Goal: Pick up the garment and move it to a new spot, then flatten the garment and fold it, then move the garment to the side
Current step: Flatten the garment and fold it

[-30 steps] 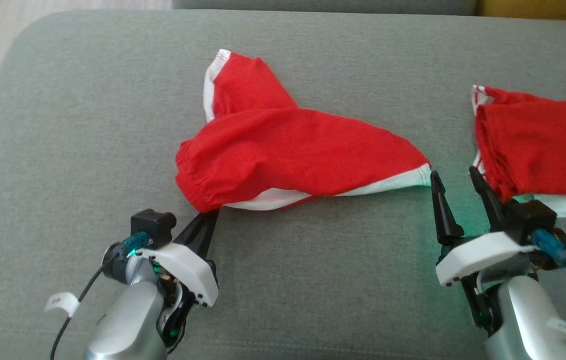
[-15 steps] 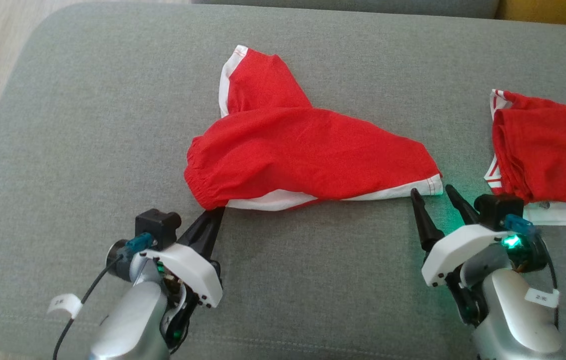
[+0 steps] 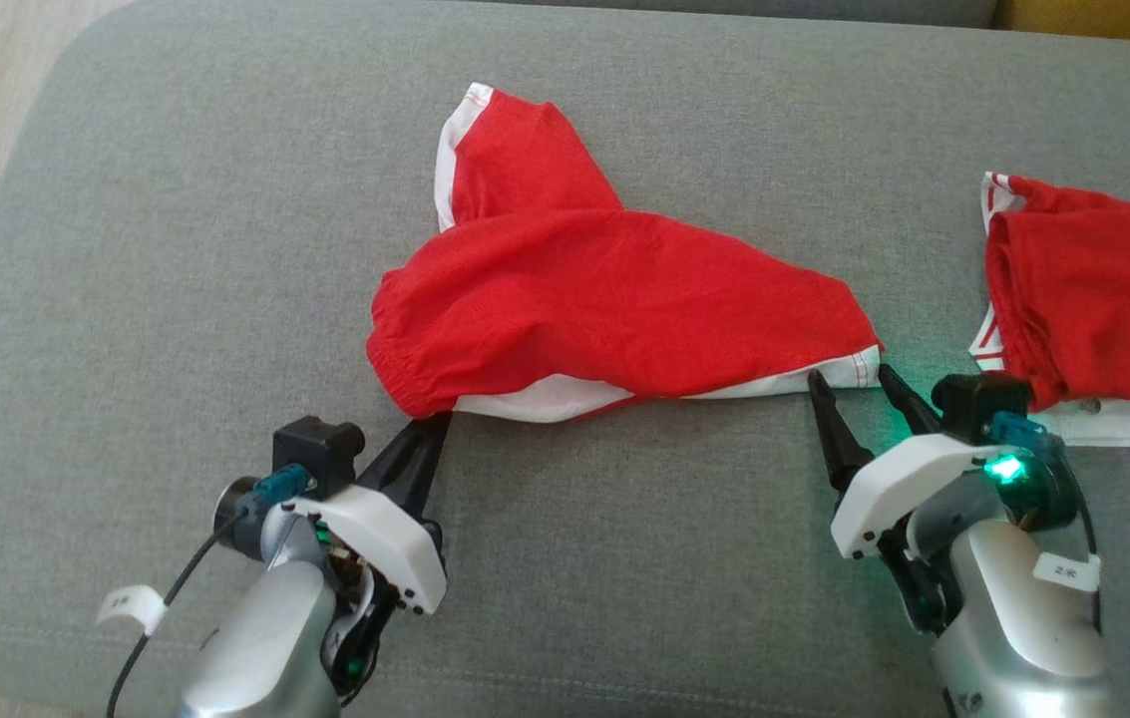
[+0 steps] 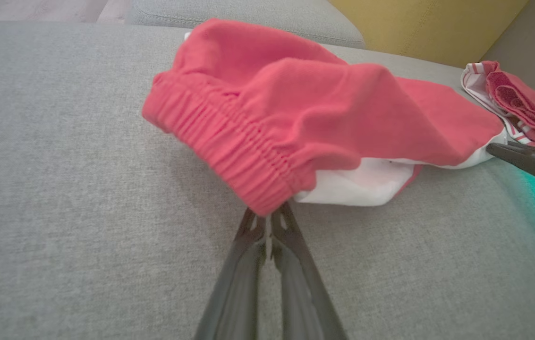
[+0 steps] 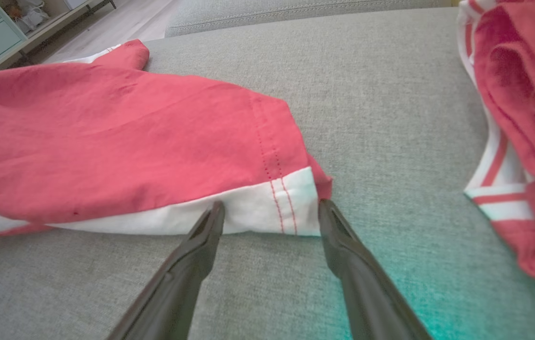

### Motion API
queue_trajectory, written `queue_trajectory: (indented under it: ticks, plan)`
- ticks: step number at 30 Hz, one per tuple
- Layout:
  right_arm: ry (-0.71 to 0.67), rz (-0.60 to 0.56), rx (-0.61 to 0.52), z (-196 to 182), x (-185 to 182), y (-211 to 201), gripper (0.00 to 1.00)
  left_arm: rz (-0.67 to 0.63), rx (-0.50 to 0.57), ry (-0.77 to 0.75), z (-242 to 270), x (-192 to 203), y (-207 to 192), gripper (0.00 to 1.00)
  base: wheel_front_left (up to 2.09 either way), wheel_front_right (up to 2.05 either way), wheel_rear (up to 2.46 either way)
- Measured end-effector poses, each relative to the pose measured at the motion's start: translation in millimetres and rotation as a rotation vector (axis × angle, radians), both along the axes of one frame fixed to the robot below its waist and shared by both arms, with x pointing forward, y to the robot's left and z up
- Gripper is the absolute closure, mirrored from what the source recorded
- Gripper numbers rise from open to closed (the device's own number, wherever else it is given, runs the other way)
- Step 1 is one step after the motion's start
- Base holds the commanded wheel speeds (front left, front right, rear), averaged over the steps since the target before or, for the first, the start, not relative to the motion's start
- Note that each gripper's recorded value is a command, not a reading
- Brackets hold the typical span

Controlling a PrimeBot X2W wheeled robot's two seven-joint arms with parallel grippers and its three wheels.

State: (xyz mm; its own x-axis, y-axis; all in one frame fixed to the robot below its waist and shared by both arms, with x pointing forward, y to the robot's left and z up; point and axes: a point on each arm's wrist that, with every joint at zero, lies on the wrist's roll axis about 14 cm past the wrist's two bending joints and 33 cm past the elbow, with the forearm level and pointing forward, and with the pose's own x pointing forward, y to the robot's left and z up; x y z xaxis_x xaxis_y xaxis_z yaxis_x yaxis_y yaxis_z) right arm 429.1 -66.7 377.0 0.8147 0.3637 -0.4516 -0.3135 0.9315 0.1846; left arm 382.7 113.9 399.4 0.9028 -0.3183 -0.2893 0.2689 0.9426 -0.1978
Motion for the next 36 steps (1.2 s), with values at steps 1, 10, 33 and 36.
queue_trajectory:
  ticks: [1,10,33,36]
  plan:
    - [0.002,0.001,-0.001,-0.4,0.7,0.3,0.22,0.0,0.0,0.001,-0.4,-0.1,0.1,1.0,0.0,0.0,0.0]
    - [-0.024,0.02,-0.026,3.2,3.2,1.9,1.0,-0.005,0.006,0.0,-0.1,-1.1,0.2,1.0,0.0,0.0,0.0]
    - [-0.524,0.322,-0.261,221.5,9.9,13.7,1.0,-0.217,0.215,-0.256,155.4,11.6,10.7,1.0,0.0,0.0,0.0]
    - [-0.563,0.322,-0.281,255.4,7.3,9.5,1.0,-0.247,0.227,-0.313,192.5,7.9,4.6,1.0,0.0,0.0,0.0]
